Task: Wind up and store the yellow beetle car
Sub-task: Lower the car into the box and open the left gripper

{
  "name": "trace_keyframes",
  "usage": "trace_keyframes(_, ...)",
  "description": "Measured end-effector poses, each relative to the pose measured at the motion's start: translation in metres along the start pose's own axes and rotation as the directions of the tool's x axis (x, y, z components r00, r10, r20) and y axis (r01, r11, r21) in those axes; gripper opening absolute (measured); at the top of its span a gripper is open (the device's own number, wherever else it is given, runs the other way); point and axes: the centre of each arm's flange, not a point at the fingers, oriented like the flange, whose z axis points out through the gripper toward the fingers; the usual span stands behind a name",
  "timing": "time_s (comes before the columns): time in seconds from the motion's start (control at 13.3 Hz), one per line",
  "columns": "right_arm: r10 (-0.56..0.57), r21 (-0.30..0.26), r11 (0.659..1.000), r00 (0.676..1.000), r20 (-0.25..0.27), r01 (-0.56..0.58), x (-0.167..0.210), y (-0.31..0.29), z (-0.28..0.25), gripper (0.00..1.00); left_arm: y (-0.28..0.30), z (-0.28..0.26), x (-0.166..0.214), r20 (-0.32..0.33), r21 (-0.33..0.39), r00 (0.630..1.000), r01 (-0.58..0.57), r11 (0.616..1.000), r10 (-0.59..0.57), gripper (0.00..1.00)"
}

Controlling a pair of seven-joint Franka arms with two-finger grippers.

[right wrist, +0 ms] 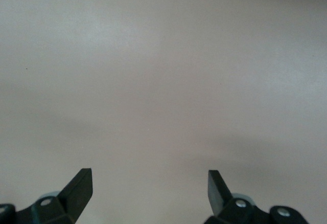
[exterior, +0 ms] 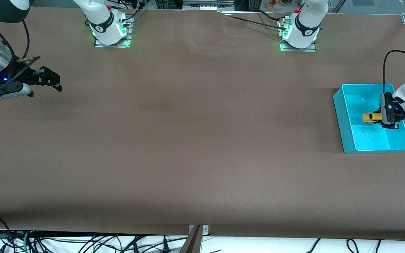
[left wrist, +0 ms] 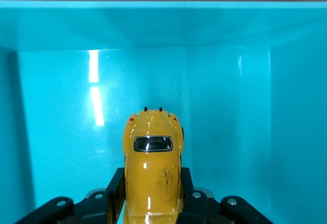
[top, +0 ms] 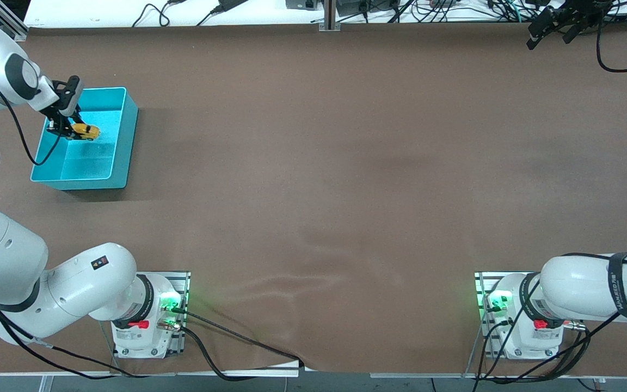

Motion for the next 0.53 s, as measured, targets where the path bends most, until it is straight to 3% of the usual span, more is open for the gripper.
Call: trace_keyframes(0.53, -0.004, 0.002, 1.000, 1.000, 0.006, 0.004, 0.002, -0.001, 0.004, 1.00, 0.002, 0.049, 0.004, -0.014, 0.008, 1.000, -0.002, 1.000, 0.002, 0.46)
